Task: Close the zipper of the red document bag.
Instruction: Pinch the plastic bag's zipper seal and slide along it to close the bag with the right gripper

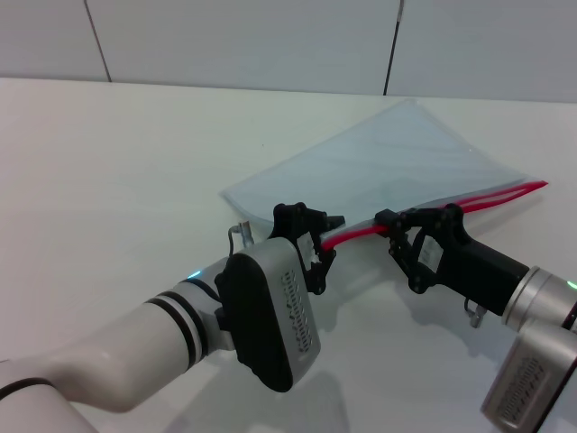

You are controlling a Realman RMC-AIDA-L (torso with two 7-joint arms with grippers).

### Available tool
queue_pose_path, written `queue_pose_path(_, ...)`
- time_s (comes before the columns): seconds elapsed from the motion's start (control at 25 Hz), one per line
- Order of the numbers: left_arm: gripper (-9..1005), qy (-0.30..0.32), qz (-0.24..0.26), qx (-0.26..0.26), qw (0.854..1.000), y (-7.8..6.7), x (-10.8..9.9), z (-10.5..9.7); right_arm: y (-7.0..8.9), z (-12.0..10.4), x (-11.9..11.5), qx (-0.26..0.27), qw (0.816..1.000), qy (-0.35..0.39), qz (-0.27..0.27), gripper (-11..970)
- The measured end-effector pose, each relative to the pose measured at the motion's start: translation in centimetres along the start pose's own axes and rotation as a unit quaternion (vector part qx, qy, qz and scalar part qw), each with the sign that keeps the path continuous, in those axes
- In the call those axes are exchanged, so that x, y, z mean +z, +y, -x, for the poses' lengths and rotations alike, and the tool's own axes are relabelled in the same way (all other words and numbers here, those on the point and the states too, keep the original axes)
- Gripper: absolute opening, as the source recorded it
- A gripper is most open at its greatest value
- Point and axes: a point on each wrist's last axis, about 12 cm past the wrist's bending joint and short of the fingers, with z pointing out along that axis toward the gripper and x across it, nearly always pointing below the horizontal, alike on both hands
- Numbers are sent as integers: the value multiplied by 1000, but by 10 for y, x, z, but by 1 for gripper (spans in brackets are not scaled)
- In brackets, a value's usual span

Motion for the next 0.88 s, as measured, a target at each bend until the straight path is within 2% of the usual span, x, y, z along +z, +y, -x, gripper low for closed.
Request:
queue_pose_path(0.28, 55, 0, 0, 0, 1000, 0, 0, 0, 0, -3, -2, 1, 1000, 8, 2, 65)
queue_pose_path(0.44, 67, 0, 0, 1, 1000, 0, 0, 0, -4, -11, -6, 3, 999, 31, -13, 81)
queue_pose_path(0.72, 89, 0, -1, 2, 1000, -1, 0, 0, -17, -37, -20, 11, 992, 110, -57, 109)
queue_pose_path(0.88, 101, -2, -4, 3, 1000, -3, 0, 2, -29, -57, -30, 28, 978, 178, -101, 125)
